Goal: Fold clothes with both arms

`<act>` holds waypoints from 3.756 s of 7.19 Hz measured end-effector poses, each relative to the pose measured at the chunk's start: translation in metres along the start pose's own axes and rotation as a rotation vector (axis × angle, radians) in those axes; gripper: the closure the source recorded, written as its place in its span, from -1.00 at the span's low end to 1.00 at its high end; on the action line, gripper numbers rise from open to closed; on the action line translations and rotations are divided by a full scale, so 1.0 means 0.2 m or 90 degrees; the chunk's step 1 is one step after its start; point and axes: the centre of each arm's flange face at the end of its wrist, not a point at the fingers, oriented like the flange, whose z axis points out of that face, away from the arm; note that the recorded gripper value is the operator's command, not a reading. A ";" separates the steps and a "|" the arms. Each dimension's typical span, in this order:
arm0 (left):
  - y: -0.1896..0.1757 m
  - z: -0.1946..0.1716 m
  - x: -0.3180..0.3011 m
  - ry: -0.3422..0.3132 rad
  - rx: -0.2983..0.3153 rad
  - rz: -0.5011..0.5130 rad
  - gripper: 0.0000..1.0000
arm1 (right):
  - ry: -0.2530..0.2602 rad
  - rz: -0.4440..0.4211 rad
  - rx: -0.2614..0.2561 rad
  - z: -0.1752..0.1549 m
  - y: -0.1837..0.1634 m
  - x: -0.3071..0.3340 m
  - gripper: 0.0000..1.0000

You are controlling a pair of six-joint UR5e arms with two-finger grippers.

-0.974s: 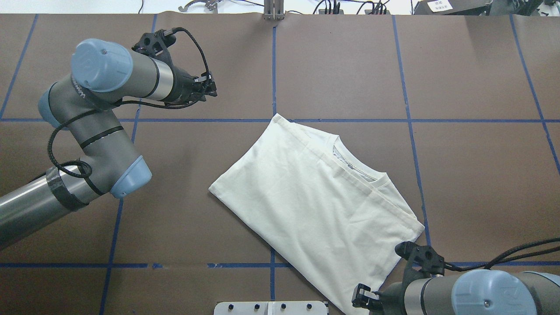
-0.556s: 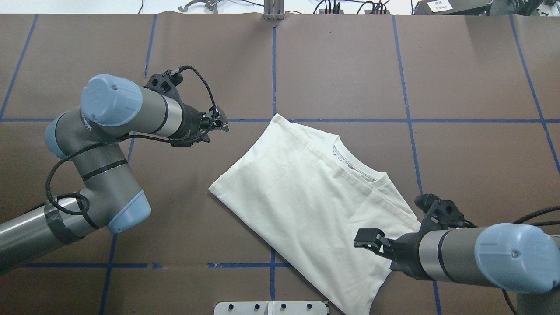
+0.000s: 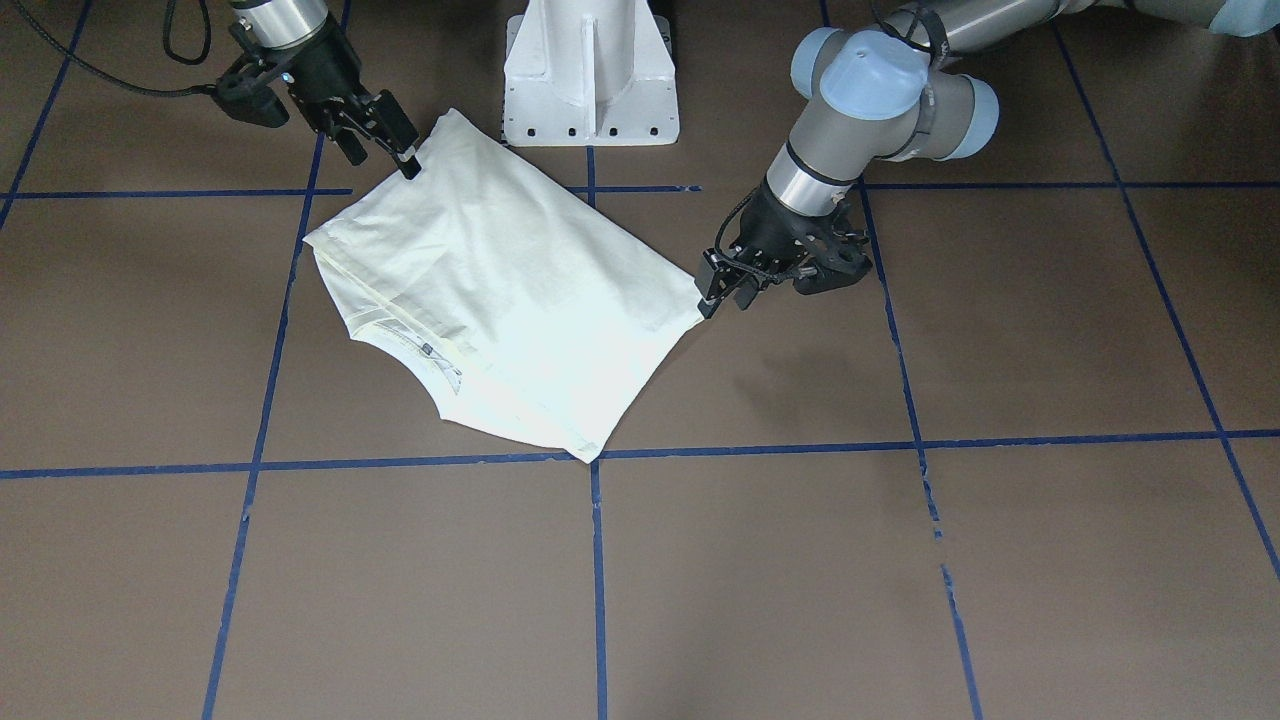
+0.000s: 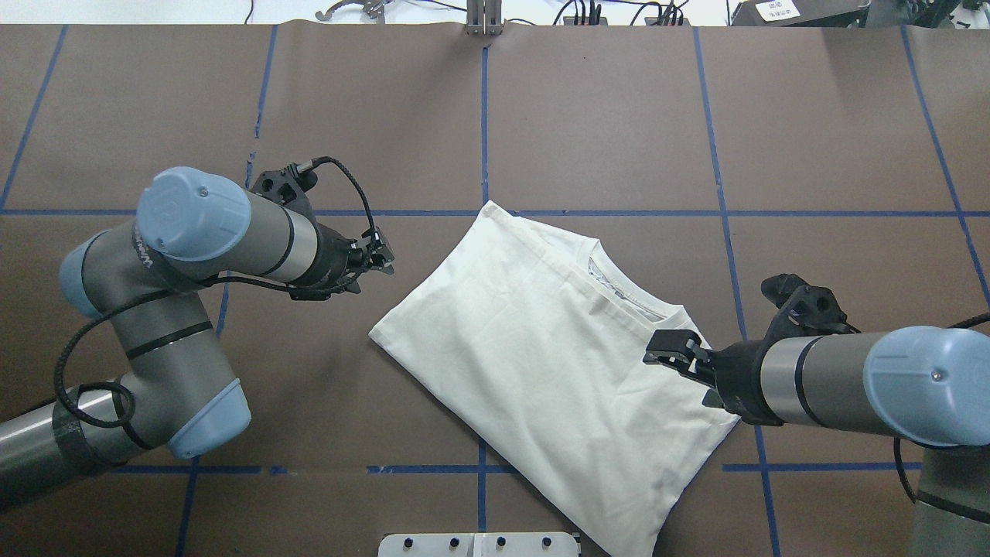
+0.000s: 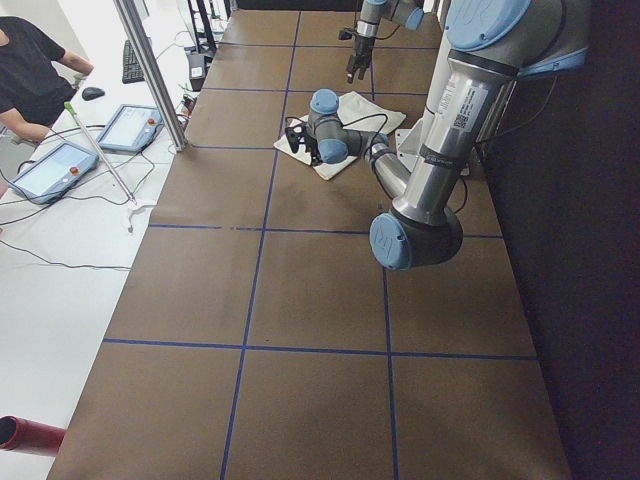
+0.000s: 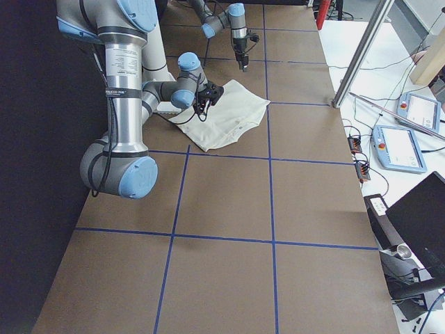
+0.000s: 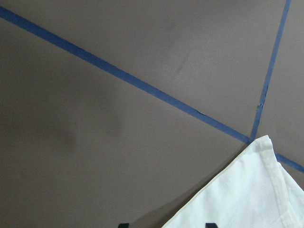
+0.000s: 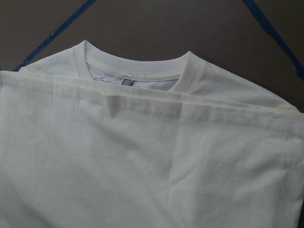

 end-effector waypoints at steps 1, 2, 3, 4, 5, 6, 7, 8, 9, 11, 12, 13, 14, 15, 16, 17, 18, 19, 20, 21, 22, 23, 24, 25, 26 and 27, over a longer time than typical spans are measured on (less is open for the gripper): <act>0.06 0.07 -0.03 -0.030 -0.008 -0.004 -0.13 | 0.000 -0.009 0.017 0.01 -0.07 -0.01 -1.00; 0.08 0.13 -0.06 -0.050 -0.012 -0.005 -0.05 | 0.000 -0.018 0.028 0.02 -0.12 -0.02 -1.00; 0.12 0.18 -0.07 -0.062 -0.017 -0.003 0.02 | 0.000 -0.023 0.032 0.02 -0.14 -0.02 -1.00; 0.14 0.21 -0.08 -0.068 -0.021 0.000 0.09 | -0.001 -0.024 0.035 0.02 -0.15 -0.02 -1.00; 0.15 0.23 -0.08 -0.073 -0.023 0.001 0.10 | -0.001 -0.024 0.036 0.02 -0.15 -0.03 -1.00; 0.16 0.26 -0.10 -0.080 -0.024 0.001 0.22 | -0.001 -0.024 0.036 0.02 -0.15 -0.03 -1.00; 0.16 0.28 -0.11 -0.086 -0.025 0.002 0.89 | 0.000 -0.024 0.037 0.03 -0.15 -0.02 -1.00; 0.16 0.30 -0.11 -0.088 -0.025 0.003 1.00 | 0.001 -0.024 0.038 0.03 -0.16 -0.02 -1.00; 0.16 0.30 -0.12 -0.088 -0.026 0.006 1.00 | 0.001 -0.024 0.038 0.03 -0.16 -0.02 -1.00; 0.14 0.28 -0.12 -0.086 -0.022 0.016 1.00 | 0.002 -0.024 0.037 0.03 -0.16 -0.02 -1.00; 0.07 0.23 -0.11 -0.081 -0.011 0.035 1.00 | 0.002 -0.024 0.036 0.03 -0.16 -0.02 -1.00; -0.05 0.17 -0.11 -0.081 0.008 0.068 1.00 | 0.002 -0.024 0.036 0.04 -0.16 -0.02 -1.00; -0.20 0.14 -0.11 -0.085 0.031 0.099 1.00 | 0.003 -0.024 0.036 0.04 -0.16 -0.02 -1.00; -0.37 0.15 -0.08 -0.088 0.058 0.113 1.00 | 0.003 -0.024 0.036 0.04 -0.16 -0.02 -1.00; -0.60 0.20 0.01 -0.080 0.088 0.111 1.00 | 0.003 -0.024 0.036 0.04 -0.15 -0.02 -1.00; -0.83 0.26 0.15 -0.064 0.116 0.104 1.00 | 0.000 -0.024 0.038 0.04 -0.15 -0.04 -1.00; -1.02 0.32 0.31 -0.050 0.145 0.099 0.39 | -0.003 -0.024 0.038 0.05 -0.15 -0.06 -1.00; -1.14 0.35 0.45 -0.033 0.172 0.101 0.16 | -0.008 -0.025 0.036 0.07 -0.14 -0.08 -1.00; -1.16 0.33 0.51 -0.012 0.181 0.107 0.16 | -0.012 -0.025 0.032 0.09 -0.11 -0.14 -1.00; -1.12 0.25 0.46 0.016 0.165 0.116 0.16 | -0.001 -0.027 0.025 0.15 -0.04 -0.25 -1.00; -1.05 0.15 0.36 0.040 0.138 0.124 0.15 | 0.027 -0.023 0.020 0.20 0.09 -0.38 -0.88; -1.00 0.07 0.29 0.056 0.122 0.130 0.15 | 0.061 -0.006 0.026 0.27 0.26 -0.49 -0.75; -0.97 0.03 0.26 0.063 0.115 0.132 0.14 | 0.087 0.004 0.042 0.36 0.41 -0.52 -0.62; -0.96 0.02 0.24 0.065 0.113 0.133 0.13 | 0.102 0.005 0.059 0.46 0.49 -0.53 -0.55; -0.96 0.02 0.24 0.066 0.112 0.133 0.13 | 0.114 0.004 0.071 0.53 0.52 -0.54 -0.49; -0.96 0.01 0.23 0.066 0.112 0.132 0.13 | 0.122 0.002 0.080 0.59 0.53 -0.54 -0.46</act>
